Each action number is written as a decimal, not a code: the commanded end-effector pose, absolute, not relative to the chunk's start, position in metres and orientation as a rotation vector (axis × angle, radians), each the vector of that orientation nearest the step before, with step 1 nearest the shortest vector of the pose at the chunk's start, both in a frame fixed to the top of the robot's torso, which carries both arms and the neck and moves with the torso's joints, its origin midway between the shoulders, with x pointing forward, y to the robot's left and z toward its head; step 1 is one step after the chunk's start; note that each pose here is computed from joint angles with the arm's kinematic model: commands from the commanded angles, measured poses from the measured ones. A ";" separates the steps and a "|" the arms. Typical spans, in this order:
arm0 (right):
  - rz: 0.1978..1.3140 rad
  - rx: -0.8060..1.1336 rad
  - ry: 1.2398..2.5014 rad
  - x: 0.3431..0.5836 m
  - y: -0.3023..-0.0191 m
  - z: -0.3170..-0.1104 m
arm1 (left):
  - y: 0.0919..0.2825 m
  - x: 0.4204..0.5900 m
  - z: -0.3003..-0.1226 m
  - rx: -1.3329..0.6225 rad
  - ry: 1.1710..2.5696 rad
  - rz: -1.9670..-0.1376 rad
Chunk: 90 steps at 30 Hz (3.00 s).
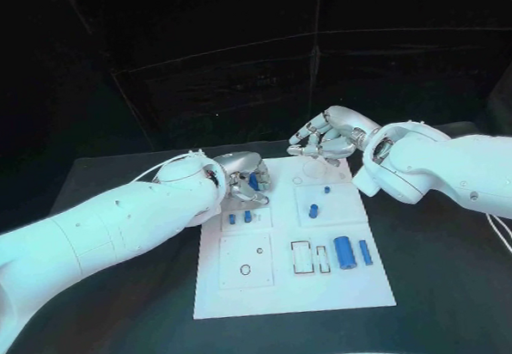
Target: Assemble the parts on the task board
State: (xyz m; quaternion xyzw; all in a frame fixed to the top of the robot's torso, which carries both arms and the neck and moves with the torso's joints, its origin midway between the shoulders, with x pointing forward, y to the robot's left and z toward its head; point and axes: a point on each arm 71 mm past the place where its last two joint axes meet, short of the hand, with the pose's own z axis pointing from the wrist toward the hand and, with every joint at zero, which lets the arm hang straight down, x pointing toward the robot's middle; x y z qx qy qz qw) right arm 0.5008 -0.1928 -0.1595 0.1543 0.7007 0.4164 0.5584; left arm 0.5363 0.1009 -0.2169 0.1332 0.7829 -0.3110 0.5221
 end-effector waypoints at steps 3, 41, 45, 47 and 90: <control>0.993 0.359 1.641 0.501 -0.192 -0.157 | 0.101 0.538 -0.224 0.354 1.931 -0.687; 0.998 0.356 1.643 0.501 -0.189 -0.158 | 0.089 0.539 -0.234 0.346 2.006 -0.618; 0.998 0.356 1.643 0.501 -0.189 -0.158 | 0.090 0.539 -0.235 0.341 2.012 -0.606; 0.998 0.356 1.643 0.501 -0.189 -0.158 | 0.090 0.540 -0.235 0.339 2.013 -0.602; 0.994 0.357 1.637 0.501 -0.192 -0.157 | 0.130 0.527 -0.196 0.206 1.770 -0.802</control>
